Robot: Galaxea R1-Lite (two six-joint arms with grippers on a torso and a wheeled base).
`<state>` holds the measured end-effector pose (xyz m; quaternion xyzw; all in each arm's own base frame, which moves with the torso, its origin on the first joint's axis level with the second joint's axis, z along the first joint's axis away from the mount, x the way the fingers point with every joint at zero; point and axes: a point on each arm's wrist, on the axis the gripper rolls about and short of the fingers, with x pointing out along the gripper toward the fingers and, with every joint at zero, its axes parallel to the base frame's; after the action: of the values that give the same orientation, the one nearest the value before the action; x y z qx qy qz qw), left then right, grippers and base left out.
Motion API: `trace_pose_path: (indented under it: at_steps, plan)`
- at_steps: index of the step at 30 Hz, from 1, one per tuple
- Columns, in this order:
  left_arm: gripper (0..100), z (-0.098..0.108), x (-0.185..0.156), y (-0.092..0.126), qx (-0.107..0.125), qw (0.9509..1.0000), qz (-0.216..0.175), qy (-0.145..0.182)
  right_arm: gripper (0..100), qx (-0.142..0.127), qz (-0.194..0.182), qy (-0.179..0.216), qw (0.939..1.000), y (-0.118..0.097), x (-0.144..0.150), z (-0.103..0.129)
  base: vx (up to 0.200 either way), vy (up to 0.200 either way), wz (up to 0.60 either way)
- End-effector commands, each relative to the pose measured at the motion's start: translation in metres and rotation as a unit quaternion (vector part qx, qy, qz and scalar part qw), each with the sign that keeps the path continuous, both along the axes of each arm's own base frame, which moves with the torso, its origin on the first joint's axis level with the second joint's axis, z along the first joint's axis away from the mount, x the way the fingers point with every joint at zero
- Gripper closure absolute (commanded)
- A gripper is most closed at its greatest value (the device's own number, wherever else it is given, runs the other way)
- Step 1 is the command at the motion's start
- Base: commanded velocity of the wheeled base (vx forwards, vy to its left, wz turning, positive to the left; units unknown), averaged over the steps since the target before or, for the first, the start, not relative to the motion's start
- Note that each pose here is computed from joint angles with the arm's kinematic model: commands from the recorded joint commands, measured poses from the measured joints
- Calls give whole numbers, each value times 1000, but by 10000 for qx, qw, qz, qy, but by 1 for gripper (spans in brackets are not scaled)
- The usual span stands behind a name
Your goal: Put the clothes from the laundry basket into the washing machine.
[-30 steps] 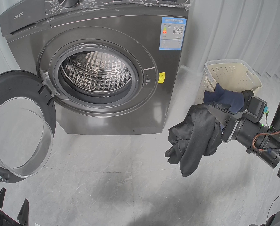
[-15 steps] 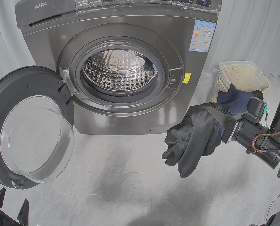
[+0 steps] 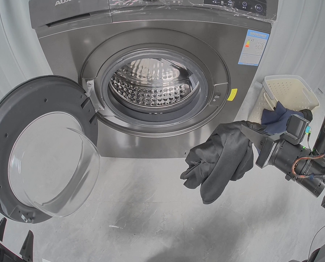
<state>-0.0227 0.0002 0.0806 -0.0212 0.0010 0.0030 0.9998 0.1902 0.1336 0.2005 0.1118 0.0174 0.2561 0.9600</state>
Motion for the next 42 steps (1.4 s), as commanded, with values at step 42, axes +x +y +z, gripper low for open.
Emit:
trace_pose_path:
  at_steps: [42]
  plan:
    - [0, 96, 100, -22, 218, 9255, -3636, 1041, 100, 1237, 855, -452, 9876, 137, 69, 10, 0, -10, 0]
